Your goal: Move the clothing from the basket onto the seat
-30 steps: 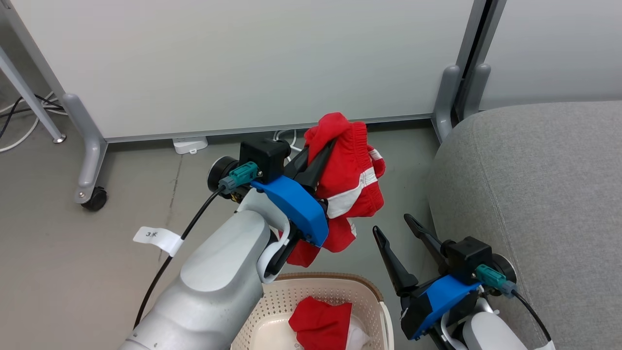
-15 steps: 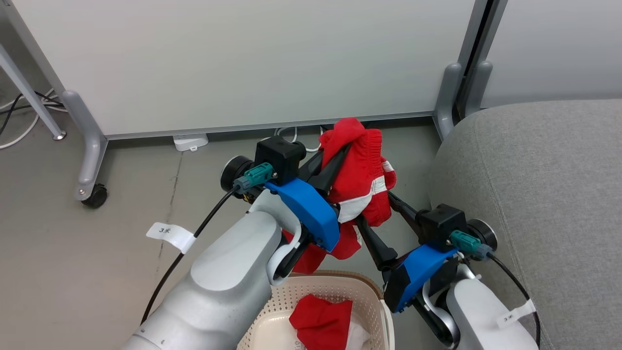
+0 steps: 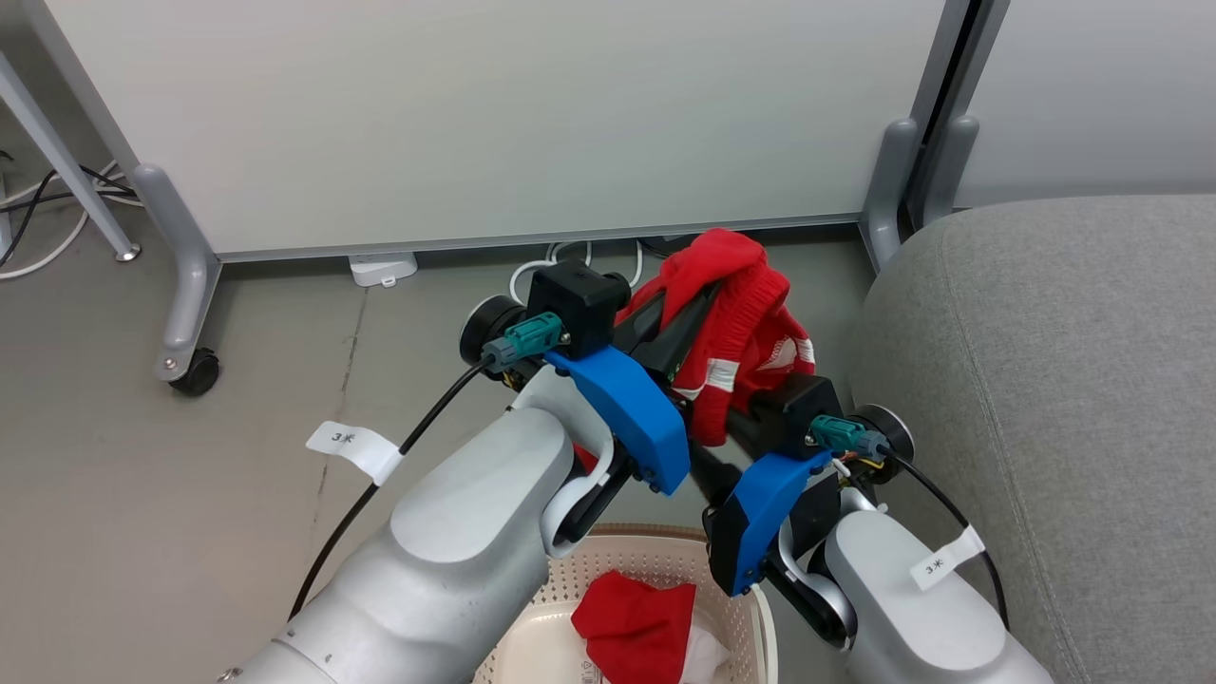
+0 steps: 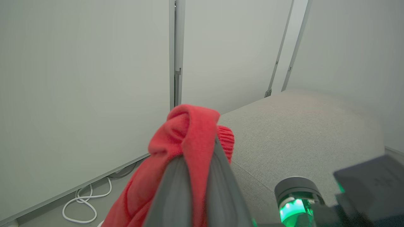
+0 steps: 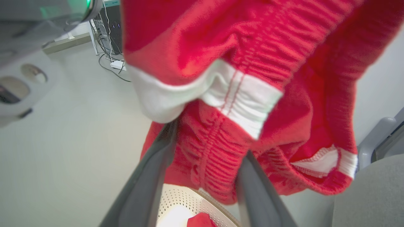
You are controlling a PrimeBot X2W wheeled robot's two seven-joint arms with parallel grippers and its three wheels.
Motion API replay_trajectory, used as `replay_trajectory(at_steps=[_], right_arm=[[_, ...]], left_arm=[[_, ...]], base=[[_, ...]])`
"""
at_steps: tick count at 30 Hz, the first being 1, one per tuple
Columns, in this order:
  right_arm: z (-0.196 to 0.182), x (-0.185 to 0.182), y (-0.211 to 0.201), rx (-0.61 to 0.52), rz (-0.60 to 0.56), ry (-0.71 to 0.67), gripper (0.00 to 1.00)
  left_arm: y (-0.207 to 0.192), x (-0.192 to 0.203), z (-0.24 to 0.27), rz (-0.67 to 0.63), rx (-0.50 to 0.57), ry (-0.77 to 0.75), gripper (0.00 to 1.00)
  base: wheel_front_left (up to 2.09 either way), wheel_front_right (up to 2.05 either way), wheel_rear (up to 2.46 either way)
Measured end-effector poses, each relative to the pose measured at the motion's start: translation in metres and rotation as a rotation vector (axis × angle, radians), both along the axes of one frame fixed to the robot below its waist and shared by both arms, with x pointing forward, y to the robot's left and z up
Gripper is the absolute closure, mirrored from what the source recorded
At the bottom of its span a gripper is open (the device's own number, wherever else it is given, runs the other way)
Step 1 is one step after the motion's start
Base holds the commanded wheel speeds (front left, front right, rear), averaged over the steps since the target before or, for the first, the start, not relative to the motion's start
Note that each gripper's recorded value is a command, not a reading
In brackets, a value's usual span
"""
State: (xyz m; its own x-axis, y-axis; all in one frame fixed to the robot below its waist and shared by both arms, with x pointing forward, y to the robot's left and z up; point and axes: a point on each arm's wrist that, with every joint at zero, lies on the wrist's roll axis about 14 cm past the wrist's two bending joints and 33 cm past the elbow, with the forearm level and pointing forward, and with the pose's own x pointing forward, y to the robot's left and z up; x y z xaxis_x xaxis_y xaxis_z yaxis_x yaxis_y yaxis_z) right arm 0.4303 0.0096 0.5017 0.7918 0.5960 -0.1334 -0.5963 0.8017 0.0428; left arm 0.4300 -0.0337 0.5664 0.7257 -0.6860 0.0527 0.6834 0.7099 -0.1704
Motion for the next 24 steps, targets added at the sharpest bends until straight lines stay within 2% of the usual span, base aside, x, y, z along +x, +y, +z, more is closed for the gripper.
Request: replay_trajectory(at_steps=[24], right_arm=[[-0.015, -0.006, -0.007, -0.028, -0.01, 0.041, 1.0]], left_arm=[[-0.006, -0.006, -0.005, -0.019, 0.015, 0.012, 1.0]], base=[[0.0, 0.0, 0.0]])
